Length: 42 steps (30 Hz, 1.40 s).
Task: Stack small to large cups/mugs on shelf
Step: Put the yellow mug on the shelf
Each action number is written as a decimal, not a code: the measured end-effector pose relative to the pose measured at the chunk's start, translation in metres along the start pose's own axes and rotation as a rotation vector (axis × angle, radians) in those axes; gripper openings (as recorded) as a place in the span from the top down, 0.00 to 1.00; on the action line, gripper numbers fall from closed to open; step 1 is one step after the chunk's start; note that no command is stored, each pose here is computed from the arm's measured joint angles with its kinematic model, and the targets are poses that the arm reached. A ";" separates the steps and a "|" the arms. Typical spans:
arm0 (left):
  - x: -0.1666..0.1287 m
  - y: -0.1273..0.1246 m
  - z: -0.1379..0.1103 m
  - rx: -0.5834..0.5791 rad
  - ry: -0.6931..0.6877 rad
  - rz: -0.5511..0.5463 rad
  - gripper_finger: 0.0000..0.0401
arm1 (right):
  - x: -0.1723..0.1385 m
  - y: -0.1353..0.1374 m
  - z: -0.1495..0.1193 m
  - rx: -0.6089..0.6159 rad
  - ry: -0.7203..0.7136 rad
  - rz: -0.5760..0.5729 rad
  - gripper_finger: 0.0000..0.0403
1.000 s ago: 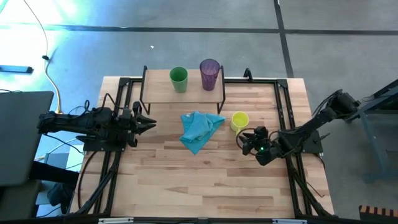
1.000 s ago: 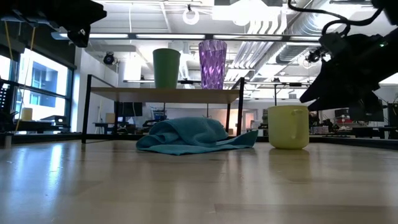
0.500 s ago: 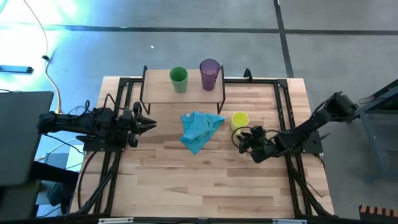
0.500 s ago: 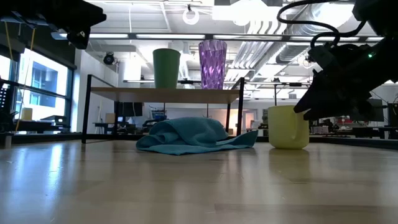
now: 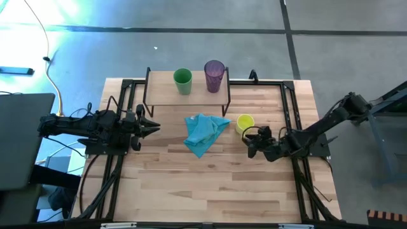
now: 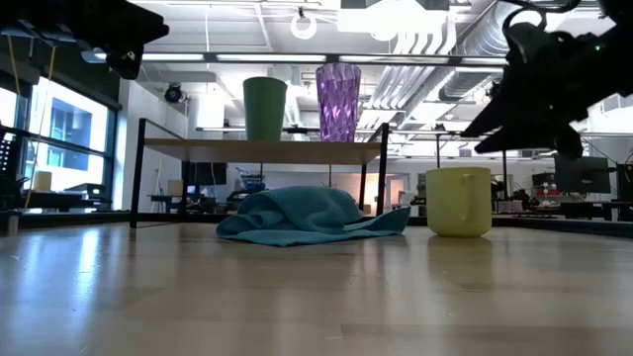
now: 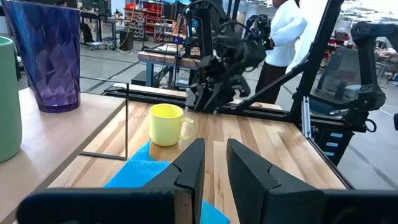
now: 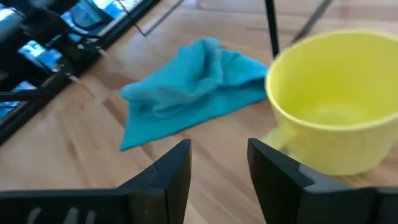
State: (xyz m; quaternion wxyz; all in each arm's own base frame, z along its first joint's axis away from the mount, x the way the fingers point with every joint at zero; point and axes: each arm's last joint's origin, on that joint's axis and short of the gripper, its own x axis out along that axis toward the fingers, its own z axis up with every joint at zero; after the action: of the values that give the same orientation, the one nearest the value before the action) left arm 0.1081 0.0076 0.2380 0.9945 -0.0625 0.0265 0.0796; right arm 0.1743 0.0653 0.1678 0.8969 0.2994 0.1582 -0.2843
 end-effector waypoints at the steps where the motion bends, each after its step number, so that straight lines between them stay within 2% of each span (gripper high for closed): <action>1: 0.000 0.000 0.000 0.001 0.001 0.000 0.86 | -0.002 0.000 0.002 0.000 -0.002 0.012 0.63; 12: 0.000 0.000 0.000 0.000 0.002 0.009 0.86 | -0.023 0.000 0.027 -0.076 -0.062 0.117 0.63; 24: 0.000 0.001 0.000 -0.011 -0.002 0.027 0.86 | -0.036 -0.018 0.047 -0.356 -0.099 0.098 0.63; 30: 0.000 0.001 0.000 -0.013 -0.004 0.035 0.86 | -0.036 -0.024 0.056 -0.455 -0.075 0.143 0.63; 42: 0.000 0.001 0.000 -0.013 -0.007 0.034 0.86 | -0.036 -0.046 0.075 -0.500 -0.061 0.127 0.63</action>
State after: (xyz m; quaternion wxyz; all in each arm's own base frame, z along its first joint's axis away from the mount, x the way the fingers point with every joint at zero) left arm 0.1079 0.0086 0.2382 0.9927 -0.0683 0.0238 0.0969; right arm 0.1269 0.0031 0.2212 0.9635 0.0692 0.1775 -0.1883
